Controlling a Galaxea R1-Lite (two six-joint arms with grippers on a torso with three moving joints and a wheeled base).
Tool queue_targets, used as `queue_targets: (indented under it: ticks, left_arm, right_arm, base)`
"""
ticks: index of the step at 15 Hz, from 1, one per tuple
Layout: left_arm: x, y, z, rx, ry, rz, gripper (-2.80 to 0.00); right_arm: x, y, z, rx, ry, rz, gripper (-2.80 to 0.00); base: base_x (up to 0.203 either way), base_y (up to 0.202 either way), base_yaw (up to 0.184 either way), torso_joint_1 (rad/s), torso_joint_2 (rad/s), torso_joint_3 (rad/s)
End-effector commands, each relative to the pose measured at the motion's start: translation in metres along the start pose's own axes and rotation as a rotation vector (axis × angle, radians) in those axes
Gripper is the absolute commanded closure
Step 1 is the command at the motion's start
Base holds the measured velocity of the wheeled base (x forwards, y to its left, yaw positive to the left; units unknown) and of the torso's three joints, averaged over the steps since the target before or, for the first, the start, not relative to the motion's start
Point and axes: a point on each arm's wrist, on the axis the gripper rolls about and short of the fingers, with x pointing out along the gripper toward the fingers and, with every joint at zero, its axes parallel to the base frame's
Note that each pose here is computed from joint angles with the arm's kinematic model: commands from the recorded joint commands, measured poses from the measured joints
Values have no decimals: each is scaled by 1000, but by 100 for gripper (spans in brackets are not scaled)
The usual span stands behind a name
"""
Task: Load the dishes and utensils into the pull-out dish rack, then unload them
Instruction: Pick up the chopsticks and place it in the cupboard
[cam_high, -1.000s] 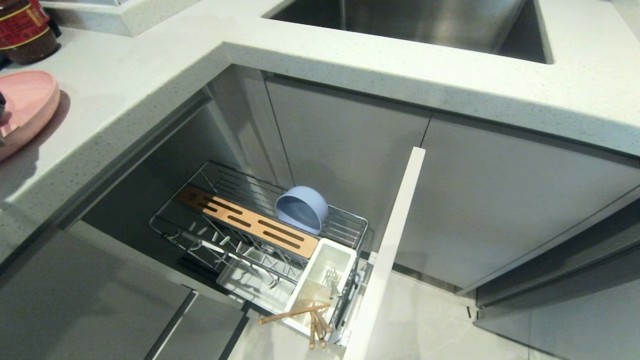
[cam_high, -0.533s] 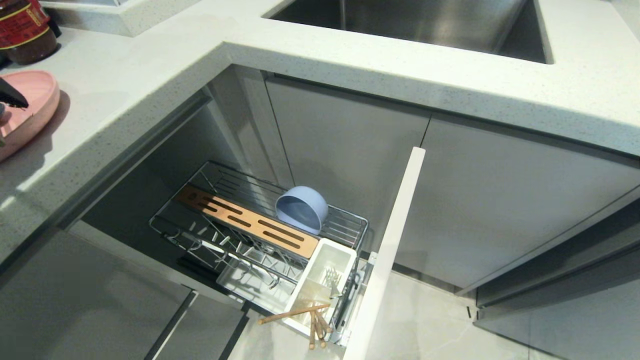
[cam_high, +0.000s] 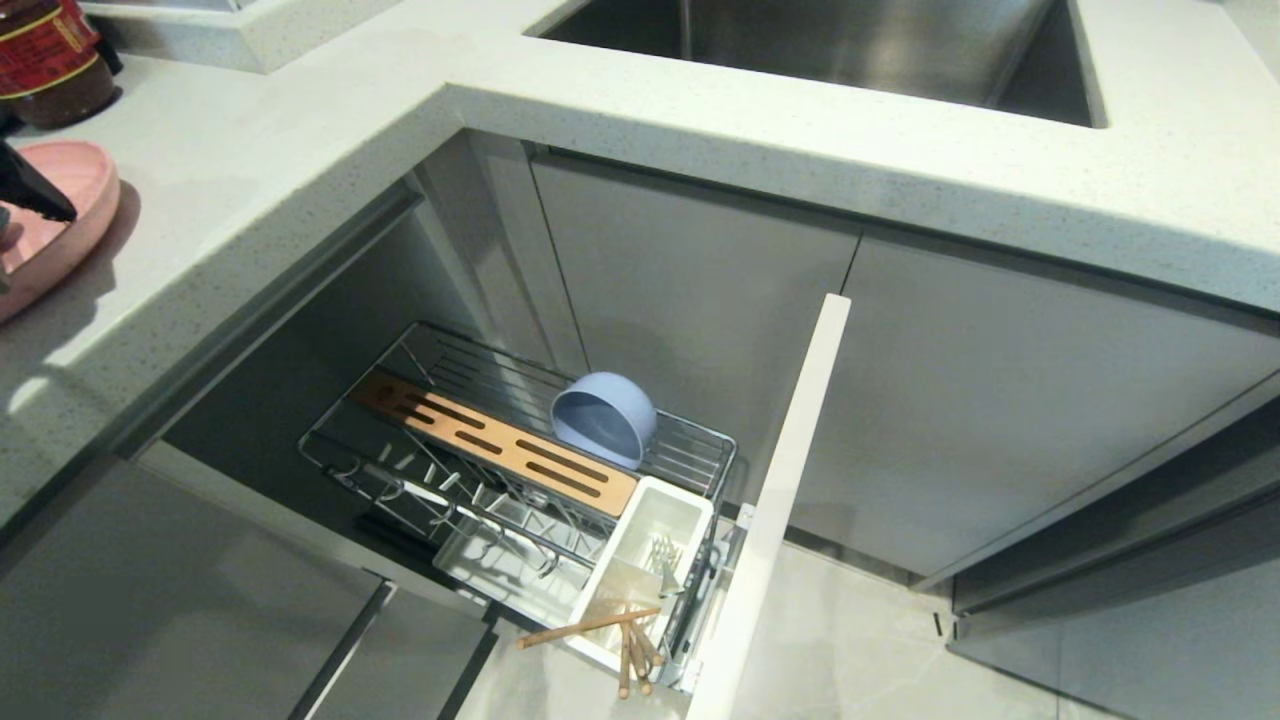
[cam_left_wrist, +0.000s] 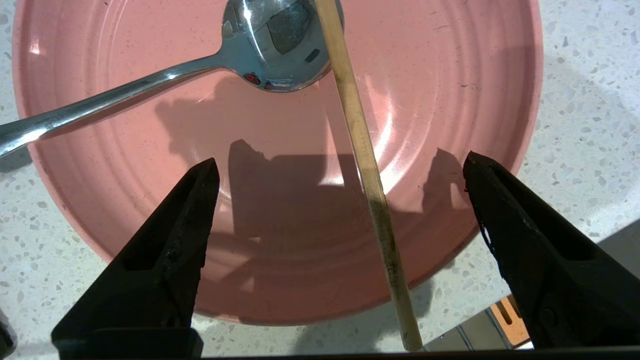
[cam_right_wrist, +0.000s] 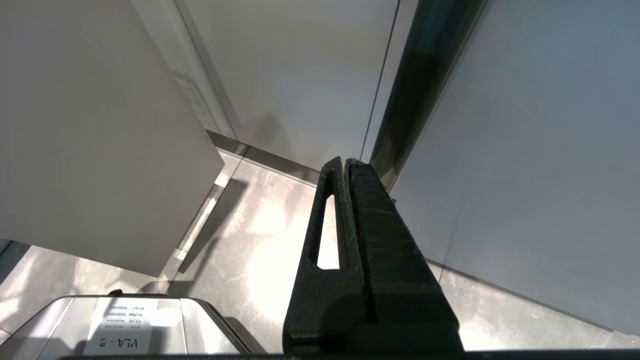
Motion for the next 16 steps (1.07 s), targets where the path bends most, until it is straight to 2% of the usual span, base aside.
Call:
queue_targets:
  ticks: [1, 9, 10, 16]
  left_arm:
    - [4, -1, -1, 3, 12, 10, -280]
    - [7, -3, -1, 6, 17, 13, -280]
    - [7, -3, -1, 5, 16, 12, 0]
    - [6, -2, 0, 3, 13, 12, 0]
  right_arm:
    - [0, 0, 0, 0, 0, 0, 0]
    - [0, 0, 0, 0, 0, -2, 0]
    - [0, 0, 0, 0, 0, 0, 0]
    - [0, 0, 0, 0, 0, 0, 0]
  base:
    - [0, 0, 0, 0, 0, 0]
    - [0, 0, 0, 0, 0, 0]
    - [0, 0, 0, 0, 0, 0]
    - [0, 0, 0, 0, 0, 0]
